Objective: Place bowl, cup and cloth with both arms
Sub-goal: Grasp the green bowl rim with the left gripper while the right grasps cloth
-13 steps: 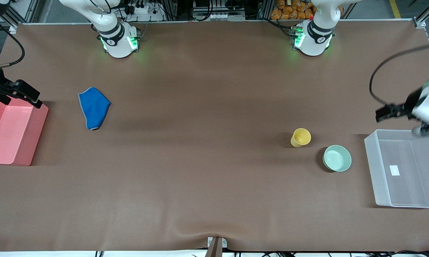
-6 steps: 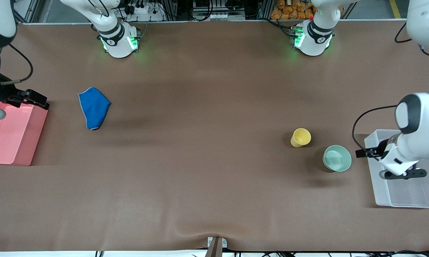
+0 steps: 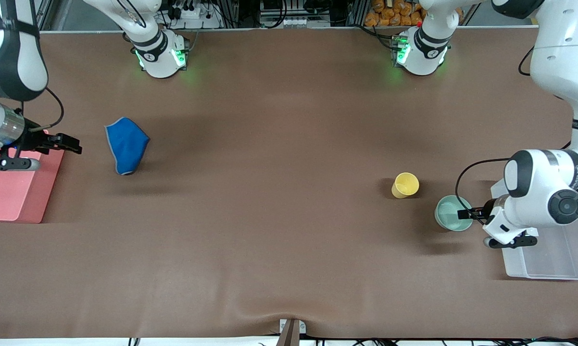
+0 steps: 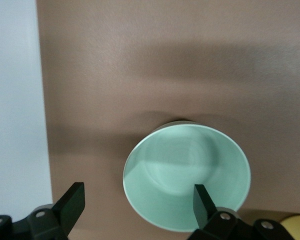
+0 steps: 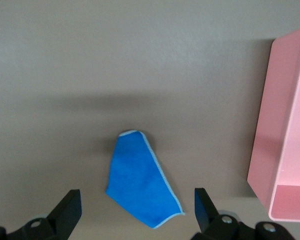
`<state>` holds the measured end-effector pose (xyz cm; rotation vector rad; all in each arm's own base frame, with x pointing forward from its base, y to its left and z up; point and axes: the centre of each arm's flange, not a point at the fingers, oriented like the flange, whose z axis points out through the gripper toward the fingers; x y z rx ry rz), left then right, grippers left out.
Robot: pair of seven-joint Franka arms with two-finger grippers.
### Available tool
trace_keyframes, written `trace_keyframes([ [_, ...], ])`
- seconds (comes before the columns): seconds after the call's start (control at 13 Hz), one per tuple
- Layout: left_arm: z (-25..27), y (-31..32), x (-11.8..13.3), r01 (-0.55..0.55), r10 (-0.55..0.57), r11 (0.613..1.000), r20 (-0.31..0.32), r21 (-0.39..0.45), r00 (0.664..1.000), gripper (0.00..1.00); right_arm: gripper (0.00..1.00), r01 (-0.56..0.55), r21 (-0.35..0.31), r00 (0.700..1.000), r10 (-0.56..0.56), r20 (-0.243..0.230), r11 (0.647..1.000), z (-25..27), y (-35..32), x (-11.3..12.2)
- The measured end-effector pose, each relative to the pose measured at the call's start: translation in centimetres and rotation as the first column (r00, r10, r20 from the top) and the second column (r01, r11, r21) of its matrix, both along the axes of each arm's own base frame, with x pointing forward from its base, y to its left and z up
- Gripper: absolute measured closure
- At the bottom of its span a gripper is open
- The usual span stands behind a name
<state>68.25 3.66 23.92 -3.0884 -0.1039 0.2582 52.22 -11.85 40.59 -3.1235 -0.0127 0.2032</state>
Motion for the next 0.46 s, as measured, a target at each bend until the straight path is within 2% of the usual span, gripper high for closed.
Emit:
trace_keyframes([
  [0.15,-1.9,0.0,-0.1,-0.001,0.001,1.0,-0.014,-0.007,1.0,0.17,0.0,-0.005,0.014,0.999,0.005,-0.046,1.0,-4.1,-0.8,-0.6],
  [0.23,-2.7,0.0,-0.2,0.0,0.0,1.0,-0.017,-0.01,1.0,0.17,0.0,-0.007,0.019,0.998,0.008,-0.068,1.0,-6.1,-0.6,-0.9],
  [0.31,-3.3,-0.1,-0.2,0.0,0.0,1.0,-0.022,-0.012,1.0,0.26,0.0,-0.01,0.023,0.997,0.012,-0.078,1.0,-8.3,-0.3,-1.3],
  [0.46,-4.0,-0.1,-0.2,0.0,0.0,1.0,-0.023,-0.015,1.0,0.51,0.0,-0.016,0.027,0.996,0.018,-0.089,1.0,-11.7,0.3,-2.7],
])
